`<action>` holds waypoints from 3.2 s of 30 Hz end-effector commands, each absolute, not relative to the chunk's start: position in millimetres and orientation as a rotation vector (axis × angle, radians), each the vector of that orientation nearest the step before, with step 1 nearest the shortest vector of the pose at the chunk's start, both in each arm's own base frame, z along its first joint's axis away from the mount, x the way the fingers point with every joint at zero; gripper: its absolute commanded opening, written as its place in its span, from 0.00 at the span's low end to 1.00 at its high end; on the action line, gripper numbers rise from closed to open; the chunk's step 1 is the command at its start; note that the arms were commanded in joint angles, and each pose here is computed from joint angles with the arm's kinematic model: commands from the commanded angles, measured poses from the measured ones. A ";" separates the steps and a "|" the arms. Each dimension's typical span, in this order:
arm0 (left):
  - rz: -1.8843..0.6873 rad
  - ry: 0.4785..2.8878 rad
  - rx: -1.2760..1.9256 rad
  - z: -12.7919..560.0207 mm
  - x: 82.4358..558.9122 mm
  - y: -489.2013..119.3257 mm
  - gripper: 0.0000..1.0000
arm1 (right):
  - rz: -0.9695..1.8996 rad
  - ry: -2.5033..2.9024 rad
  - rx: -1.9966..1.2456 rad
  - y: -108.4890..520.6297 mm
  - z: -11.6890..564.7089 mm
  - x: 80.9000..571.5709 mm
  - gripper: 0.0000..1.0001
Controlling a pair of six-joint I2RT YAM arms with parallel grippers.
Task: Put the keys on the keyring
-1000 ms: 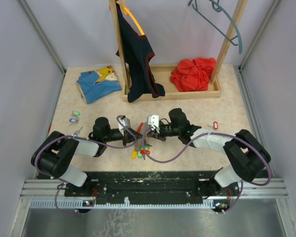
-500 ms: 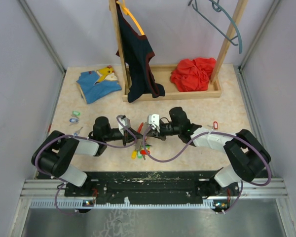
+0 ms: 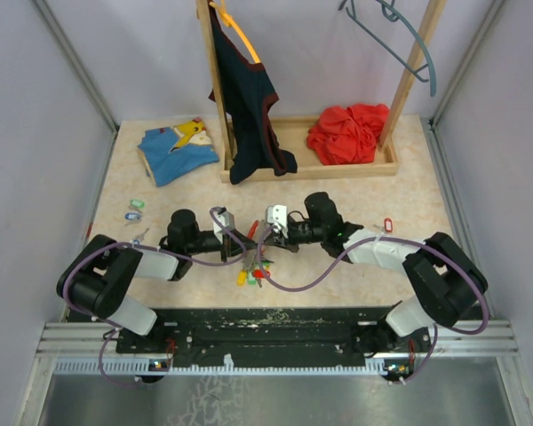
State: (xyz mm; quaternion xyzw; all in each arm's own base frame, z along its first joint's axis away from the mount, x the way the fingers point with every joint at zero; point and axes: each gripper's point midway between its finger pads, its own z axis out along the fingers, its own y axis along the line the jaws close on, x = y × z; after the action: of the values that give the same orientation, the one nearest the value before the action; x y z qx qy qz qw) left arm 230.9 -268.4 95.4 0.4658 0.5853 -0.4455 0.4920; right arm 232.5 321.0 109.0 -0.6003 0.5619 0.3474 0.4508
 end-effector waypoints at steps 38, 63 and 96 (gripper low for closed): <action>-1.123 1.250 1.183 118.3 215.3 -271.7 0.00 | 1.028 1.343 -1.482 341.0 128.0 234.2 0.00; -1.097 1.303 1.134 117.0 224.3 -270.5 0.00 | 0.924 1.372 -1.417 325.8 137.2 226.0 0.00; -1.102 1.287 1.138 119.0 221.6 -270.6 0.00 | 0.906 1.399 -1.404 326.5 131.1 232.2 0.00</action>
State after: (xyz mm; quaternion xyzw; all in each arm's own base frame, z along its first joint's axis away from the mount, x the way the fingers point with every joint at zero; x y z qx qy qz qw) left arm 223.1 -268.2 105.2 0.4651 0.5632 -0.4594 0.5053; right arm 227.1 321.4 115.7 -0.5703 0.5872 0.3735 0.4365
